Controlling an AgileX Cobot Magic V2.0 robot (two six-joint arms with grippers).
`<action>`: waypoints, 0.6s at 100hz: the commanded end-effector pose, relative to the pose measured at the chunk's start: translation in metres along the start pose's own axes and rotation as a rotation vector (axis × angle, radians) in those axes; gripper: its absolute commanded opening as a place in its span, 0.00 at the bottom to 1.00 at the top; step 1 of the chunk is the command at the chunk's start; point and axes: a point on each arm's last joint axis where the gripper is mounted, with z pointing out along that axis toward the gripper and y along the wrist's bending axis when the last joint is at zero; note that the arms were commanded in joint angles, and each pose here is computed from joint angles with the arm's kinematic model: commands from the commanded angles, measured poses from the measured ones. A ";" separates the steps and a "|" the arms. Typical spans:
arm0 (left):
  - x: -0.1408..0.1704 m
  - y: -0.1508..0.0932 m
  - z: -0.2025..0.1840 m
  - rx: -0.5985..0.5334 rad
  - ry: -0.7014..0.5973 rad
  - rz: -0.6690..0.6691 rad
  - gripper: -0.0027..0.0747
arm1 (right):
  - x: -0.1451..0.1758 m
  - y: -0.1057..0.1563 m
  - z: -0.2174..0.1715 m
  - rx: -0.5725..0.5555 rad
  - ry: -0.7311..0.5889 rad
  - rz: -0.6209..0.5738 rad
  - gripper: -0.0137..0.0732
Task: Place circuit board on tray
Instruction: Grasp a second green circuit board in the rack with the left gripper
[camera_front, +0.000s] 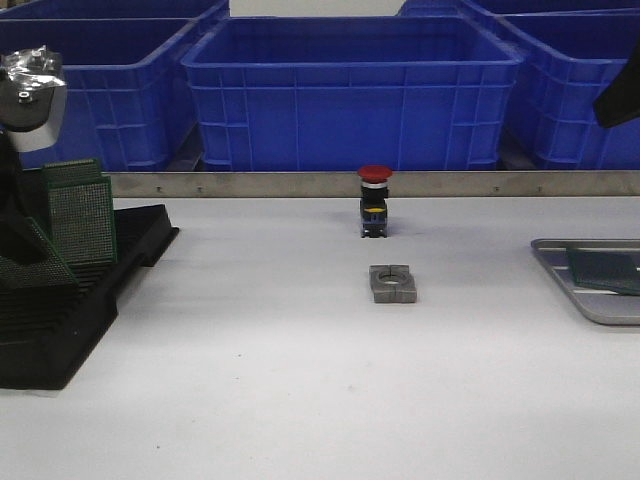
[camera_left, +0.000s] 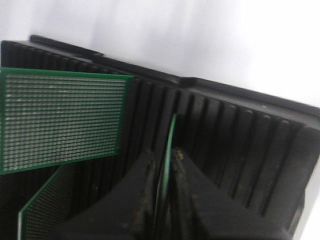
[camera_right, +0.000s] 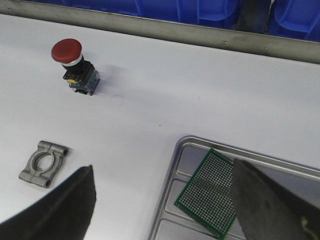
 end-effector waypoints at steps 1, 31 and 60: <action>-0.007 0.016 -0.014 -0.122 -0.043 -0.042 0.01 | -0.016 0.000 -0.012 0.018 -0.070 -0.008 0.82; -0.017 0.023 -0.046 -0.145 -0.081 -0.021 0.01 | -0.016 0.001 -0.012 0.014 -0.070 -0.007 0.82; -0.037 0.013 -0.083 -0.062 -0.144 0.027 0.01 | -0.021 0.023 -0.020 -0.094 -0.083 -0.078 0.82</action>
